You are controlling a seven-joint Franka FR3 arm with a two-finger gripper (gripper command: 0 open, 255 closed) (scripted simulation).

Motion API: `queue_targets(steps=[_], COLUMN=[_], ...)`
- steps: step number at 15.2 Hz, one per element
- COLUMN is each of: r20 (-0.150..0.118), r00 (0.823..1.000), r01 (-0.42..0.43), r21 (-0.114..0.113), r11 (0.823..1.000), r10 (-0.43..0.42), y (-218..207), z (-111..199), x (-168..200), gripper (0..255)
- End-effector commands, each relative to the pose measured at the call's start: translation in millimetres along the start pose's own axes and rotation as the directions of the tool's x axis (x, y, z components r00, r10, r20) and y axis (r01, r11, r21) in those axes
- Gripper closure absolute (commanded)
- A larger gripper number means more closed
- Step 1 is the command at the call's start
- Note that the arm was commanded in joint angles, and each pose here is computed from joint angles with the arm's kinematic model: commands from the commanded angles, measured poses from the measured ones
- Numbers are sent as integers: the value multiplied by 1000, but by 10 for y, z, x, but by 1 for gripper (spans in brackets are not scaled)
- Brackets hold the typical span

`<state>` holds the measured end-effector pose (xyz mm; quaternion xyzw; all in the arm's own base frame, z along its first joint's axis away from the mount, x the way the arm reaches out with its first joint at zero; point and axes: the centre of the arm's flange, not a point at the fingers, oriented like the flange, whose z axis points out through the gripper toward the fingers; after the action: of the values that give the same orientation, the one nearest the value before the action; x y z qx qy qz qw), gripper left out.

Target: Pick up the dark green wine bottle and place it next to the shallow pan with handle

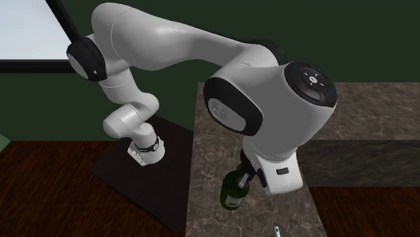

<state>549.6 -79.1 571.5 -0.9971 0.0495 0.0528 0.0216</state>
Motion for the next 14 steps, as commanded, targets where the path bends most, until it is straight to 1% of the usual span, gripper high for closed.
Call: queue_targets(steps=[1,14], r20=[-1,-1], r00=[1000,1000], r01=[1,1], r21=[0,0], r11=[1000,1000], r10=[-1,-1], y=[169,195], z=[33,715], x=[78,151], gripper=[255,255])
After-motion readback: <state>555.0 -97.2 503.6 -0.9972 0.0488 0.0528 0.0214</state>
